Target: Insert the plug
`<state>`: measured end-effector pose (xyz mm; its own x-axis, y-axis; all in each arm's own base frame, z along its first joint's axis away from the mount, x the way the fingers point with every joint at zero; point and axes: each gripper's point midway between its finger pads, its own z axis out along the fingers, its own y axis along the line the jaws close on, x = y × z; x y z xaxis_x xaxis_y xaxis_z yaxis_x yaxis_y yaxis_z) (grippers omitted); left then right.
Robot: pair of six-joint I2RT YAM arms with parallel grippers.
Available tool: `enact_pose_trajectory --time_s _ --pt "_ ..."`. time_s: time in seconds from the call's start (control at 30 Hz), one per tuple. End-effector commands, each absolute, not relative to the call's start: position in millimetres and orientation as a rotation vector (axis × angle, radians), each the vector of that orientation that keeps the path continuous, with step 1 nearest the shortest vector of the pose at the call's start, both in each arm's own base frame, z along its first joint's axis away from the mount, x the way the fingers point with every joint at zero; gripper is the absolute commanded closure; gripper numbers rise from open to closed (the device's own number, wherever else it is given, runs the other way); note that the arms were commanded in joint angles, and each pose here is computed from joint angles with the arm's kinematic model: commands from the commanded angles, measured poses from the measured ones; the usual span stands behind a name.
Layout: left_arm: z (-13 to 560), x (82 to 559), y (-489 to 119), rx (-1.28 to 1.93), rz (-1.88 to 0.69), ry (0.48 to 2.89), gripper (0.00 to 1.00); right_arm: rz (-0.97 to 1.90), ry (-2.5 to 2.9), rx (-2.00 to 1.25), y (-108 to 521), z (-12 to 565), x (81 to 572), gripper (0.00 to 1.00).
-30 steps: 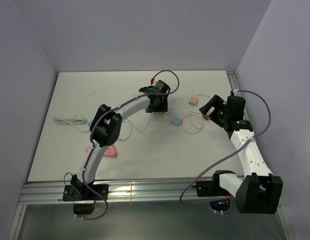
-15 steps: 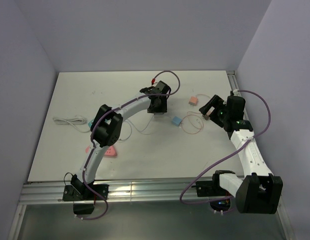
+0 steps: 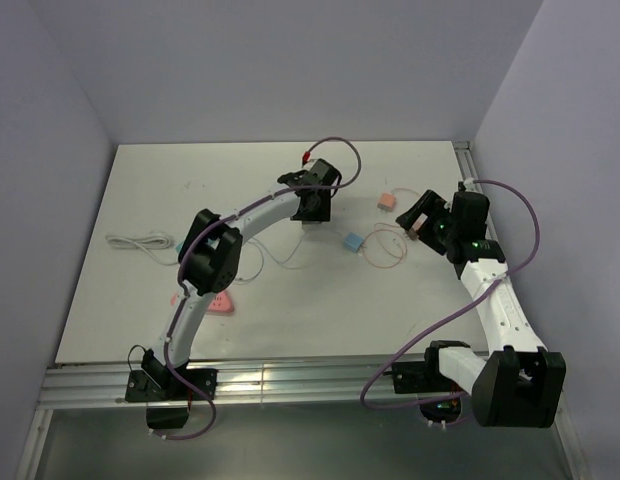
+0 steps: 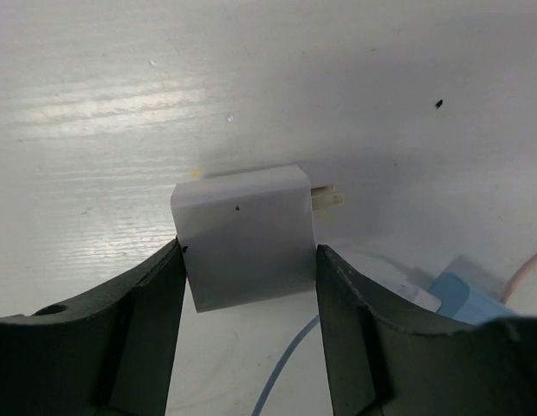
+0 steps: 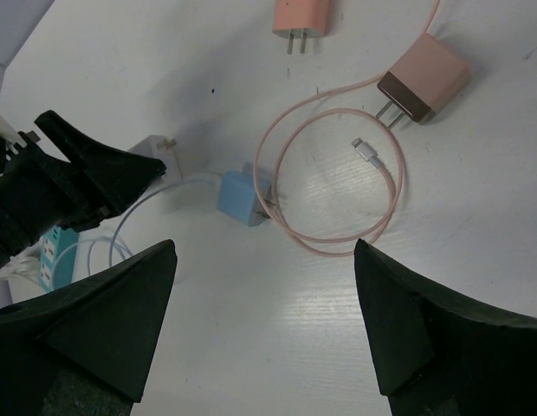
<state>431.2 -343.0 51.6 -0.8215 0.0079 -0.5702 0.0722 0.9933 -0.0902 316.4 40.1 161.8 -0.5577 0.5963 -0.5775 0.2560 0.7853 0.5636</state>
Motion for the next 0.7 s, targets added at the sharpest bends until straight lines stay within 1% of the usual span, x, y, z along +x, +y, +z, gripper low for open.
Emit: enact_pose_trajectory --time_s 0.0,0.1,0.13,0.2,0.23,0.27,0.3,0.33,0.37,0.4,0.43,0.47,0.5,0.53,0.6,0.63,0.67 --pt "177.6 454.2 -345.3 0.046 -0.249 2.289 1.00 0.558 2.123 0.560 45.9 179.2 325.4 0.11" --pt "222.3 450.7 -341.9 0.051 -0.306 2.237 1.00 0.582 2.114 0.499 52.5 187.4 326.1 0.11" --pt "242.4 444.9 -343.2 0.063 -0.366 2.217 1.00 0.599 2.111 0.468 56.1 190.6 325.9 0.12" --pt "254.9 436.8 -341.9 0.079 -0.431 2.218 1.00 0.636 2.100 0.403 65.4 197.9 324.6 0.12" --pt "274.1 426.1 -344.8 0.094 -0.516 2.201 1.00 0.645 2.091 0.381 67.9 202.1 325.2 0.12" --pt "281.2 422.0 -342.7 0.094 -0.558 2.200 1.00 0.652 2.085 0.349 71.1 205.1 324.5 0.12" --pt "277.2 415.5 -342.8 0.108 -0.600 2.219 1.00 0.679 2.073 0.300 79.6 212.8 323.0 0.13" --pt "296.0 403.3 -343.2 0.113 -0.696 2.199 1.00 0.688 2.061 0.273 81.7 217.1 322.6 0.13" --pt "300.8 389.5 -348.4 0.157 -0.834 2.218 1.00 0.712 2.052 0.186 94.7 222.2 319.0 0.13" --pt "286.4 375.2 -348.0 0.180 -0.912 2.271 1.00 0.750 2.017 0.101 109.0 235.0 314.1 0.14" --pt "310.6 368.8 -342.5 0.167 -1.026 2.214 1.00 0.767 1.999 0.050 116.8 241.1 310.2 0.14" --pt "317.6 342.4 -350.2 0.254 -1.214 2.228 1.00 0.775 1.974 -0.020 124.3 247.6 305.9 0.15" --pt "302.7 330.2 -346.4 0.255 -1.285 2.274 1.00 0.795 1.913 -0.086 132.5 263.8 300.2 0.15" --pt "320.1 321.7 -337.5 0.234 -1.368 2.243 1.00 0.848 1.884 -0.197 149.7 268.5 288.3 0.16" --pt "318.9 292.2 -332.8 0.286 -1.520 2.277 1.00 0.915 1.777 -0.340 167.3 286.8 271.8 0.18" --pt "334.2 277.7 -327.0 0.306 -1.566 2.246 1.00 0.976 1.735 -0.420 177.8 293.9 259.6 0.19" --pt "332.4 268.1 -324.6 0.320 -1.602 2.244 1.00 1.007 1.694 -0.480 185.1 300.0 250.7 0.19"
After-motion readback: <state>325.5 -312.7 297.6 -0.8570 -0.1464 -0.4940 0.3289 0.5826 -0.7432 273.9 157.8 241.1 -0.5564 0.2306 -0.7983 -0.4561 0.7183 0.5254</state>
